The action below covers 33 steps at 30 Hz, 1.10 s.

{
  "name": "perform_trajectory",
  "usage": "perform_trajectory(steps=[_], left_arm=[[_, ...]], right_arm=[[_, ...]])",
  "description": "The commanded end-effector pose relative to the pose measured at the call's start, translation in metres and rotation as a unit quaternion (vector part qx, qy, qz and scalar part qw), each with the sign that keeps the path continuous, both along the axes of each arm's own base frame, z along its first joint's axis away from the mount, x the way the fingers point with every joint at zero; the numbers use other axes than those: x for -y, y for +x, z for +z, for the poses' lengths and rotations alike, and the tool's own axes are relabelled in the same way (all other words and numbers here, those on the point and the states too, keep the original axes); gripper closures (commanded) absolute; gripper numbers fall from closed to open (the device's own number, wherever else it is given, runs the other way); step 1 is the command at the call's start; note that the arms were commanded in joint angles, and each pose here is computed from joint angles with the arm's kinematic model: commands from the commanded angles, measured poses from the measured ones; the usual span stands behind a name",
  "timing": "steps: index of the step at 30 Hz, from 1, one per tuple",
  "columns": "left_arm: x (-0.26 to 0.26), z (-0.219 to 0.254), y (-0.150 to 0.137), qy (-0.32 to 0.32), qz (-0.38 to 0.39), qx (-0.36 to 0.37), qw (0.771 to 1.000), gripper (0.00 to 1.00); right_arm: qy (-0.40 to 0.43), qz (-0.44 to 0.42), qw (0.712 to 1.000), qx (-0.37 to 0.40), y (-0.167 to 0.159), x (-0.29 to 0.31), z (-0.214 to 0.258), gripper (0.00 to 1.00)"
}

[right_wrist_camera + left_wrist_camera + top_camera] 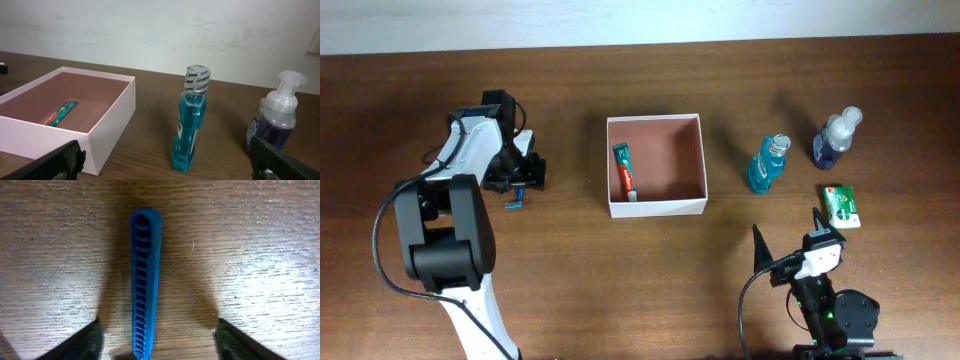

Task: Pack container
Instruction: 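Lower the left gripper and grasp the blue razor handle, then lift the razor and carry it over the pink box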

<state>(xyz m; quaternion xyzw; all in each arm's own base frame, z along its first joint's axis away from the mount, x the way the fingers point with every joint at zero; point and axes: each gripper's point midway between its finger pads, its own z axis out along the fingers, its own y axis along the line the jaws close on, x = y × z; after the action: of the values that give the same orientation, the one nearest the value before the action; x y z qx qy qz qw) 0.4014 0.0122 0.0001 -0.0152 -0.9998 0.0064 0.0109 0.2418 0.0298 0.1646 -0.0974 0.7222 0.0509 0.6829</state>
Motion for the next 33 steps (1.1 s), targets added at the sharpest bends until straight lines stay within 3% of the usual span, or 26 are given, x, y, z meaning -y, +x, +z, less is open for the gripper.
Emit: perform_trajectory(steps=[1, 4, 12, 26, 33], left_arm=[[-0.001, -0.007, -0.004, -0.006, -0.002, -0.011, 1.000, 0.44], [-0.001, -0.007, -0.005, -0.006, -0.002, -0.014, 1.000, 0.71], [0.000, -0.004, -0.012, -0.007, -0.001, -0.028, 1.000, 0.87], [0.001, 0.023, 0.006, -0.009, 0.002, -0.009, 1.000, 0.93], [0.036, 0.073, 0.026, -0.066, -0.016, 0.018, 0.998, 0.93]], right_arm=[[0.001, -0.002, 1.000, -0.001, 0.000, 0.000, -0.003, 0.02], [0.001, -0.002, 1.000, -0.001, 0.000, 0.000, -0.003, 0.02], [0.001, -0.002, 1.000, -0.001, 0.000, 0.000, -0.003, 0.02], [0.001, -0.002, 1.000, -0.001, 0.000, 0.000, -0.003, 0.02], [0.001, -0.002, 1.000, -0.001, 0.000, 0.000, -0.003, 0.02]])
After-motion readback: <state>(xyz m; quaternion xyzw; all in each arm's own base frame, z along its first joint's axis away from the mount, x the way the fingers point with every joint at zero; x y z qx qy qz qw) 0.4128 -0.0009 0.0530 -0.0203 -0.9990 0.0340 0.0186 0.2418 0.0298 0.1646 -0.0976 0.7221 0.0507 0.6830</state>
